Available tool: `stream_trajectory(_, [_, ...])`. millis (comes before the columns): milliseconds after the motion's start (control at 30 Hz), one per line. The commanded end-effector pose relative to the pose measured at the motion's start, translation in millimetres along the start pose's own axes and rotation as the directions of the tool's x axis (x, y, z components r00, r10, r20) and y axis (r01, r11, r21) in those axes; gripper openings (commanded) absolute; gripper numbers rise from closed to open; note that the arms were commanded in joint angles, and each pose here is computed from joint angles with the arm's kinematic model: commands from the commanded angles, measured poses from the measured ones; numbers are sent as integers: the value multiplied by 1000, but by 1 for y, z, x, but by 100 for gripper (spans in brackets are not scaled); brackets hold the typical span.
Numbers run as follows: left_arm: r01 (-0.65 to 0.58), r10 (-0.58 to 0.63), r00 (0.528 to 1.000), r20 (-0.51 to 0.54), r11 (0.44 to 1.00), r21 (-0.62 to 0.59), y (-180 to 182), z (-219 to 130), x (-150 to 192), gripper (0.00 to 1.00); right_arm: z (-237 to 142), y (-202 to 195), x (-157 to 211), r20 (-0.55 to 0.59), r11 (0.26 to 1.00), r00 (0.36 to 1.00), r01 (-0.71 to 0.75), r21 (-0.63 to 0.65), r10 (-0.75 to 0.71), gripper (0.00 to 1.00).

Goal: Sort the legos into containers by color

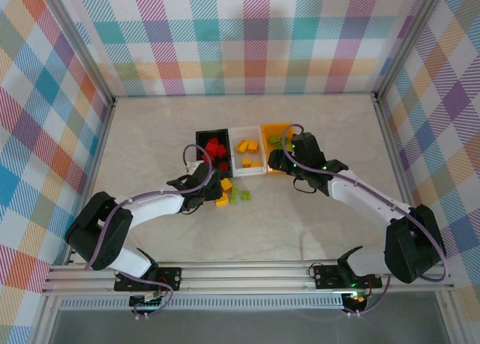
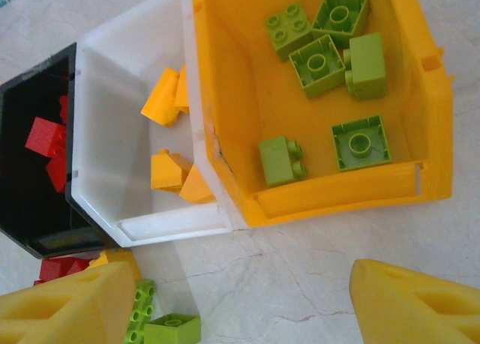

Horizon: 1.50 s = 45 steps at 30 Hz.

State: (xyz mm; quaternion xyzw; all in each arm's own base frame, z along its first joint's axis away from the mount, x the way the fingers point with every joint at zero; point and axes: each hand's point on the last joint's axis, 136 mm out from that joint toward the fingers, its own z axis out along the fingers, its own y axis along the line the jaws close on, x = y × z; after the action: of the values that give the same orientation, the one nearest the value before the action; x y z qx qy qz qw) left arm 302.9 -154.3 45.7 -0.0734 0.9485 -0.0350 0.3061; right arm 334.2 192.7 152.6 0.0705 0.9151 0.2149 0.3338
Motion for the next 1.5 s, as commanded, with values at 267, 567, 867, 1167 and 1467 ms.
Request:
stream_trajectory(267, [14, -13, 1000, 7, 990, -140, 36, 2, 5, 64, -2, -5, 1, 24, 1000, 999, -26, 4, 25, 76])
stream_trajectory(567, [51, -50, 999, 17, 998, -36, 38, -33, 11, 61, -4, -6, 3, 24, 1000, 999, -31, 2, 31, 76])
stream_trajectory(867, [10, -14, 999, -42, 996, -84, 36, -12, 20, 90, -4, -9, 5, 26, 999, 998, -50, 9, 50, 76])
stream_trajectory(1167, [0, -2, 1000, -14, 992, -124, 28, 13, 7, 88, -13, -11, 3, 43, 999, 998, -45, 9, 44, 76])
stream_trajectory(1467, [-10, 8, 1000, -12, 991, -133, 26, 23, -2, 65, -12, -14, 5, 44, 999, 998, -48, 17, 47, 76])
